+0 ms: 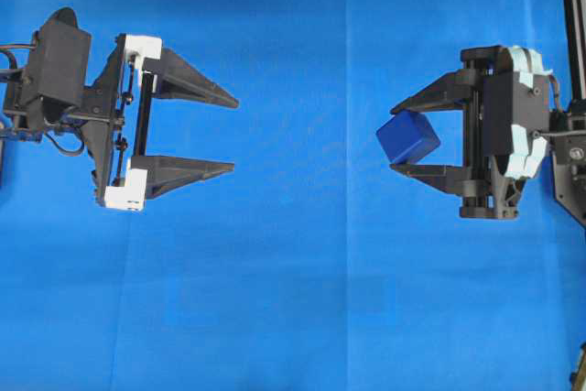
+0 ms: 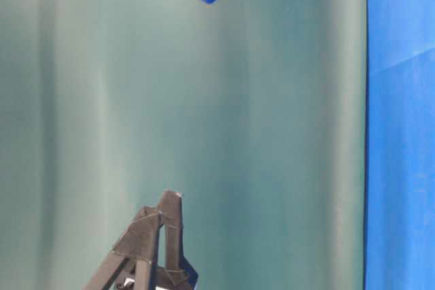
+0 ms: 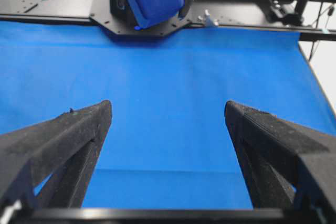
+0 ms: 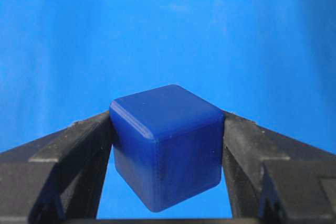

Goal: Handover the blue block to the right arm after grasping it with the left arm, then place it in the designated position.
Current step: 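Carry the blue cube with the right gripper toward the right side, then swing the right gripper with the cube down toward the table center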

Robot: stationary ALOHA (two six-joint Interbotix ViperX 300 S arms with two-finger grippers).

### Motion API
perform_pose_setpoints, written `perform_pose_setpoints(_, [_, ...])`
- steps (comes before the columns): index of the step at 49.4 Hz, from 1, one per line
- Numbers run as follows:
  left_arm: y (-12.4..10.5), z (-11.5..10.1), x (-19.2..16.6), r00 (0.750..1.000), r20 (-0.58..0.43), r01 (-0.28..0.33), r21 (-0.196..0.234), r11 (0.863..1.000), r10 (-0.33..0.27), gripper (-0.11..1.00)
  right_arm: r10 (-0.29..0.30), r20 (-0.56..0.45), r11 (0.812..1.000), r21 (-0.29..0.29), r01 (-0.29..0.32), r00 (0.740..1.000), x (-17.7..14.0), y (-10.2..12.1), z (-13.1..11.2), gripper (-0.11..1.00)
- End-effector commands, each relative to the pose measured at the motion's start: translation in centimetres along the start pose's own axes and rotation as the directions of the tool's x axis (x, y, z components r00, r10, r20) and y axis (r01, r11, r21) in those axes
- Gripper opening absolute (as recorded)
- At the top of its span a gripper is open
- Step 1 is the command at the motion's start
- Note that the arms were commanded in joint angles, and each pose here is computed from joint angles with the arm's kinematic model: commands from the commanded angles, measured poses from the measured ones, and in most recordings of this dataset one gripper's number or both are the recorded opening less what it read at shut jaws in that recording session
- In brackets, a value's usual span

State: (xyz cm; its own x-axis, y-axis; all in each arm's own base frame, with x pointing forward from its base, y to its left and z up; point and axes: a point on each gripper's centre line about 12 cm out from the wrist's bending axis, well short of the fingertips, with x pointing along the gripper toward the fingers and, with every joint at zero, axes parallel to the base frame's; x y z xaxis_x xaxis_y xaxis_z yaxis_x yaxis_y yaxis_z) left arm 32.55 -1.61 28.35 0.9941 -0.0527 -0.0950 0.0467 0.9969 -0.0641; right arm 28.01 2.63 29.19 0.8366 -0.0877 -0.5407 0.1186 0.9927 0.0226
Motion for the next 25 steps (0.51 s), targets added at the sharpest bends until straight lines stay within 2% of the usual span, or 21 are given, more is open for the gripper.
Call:
perform_pose_setpoints(1, [-0.06, 1.61, -0.05, 0.999, 0.049, 0.002, 0.002, 1.000, -0.002, 0.93, 0.009, 0.030, 1.000, 0.006, -0.009, 1.000, -0.51, 0.16, 1.01, 0.52])
perform_pose_setpoints(25, [-0.01, 1.68, -0.03, 0.999, 0.051, 0.000, 0.000, 1.000, 0.000, 0.93, 0.010, 0.032, 1.000, 0.006, -0.010, 0.999, -0.56, 0.16, 1.03, 0.52])
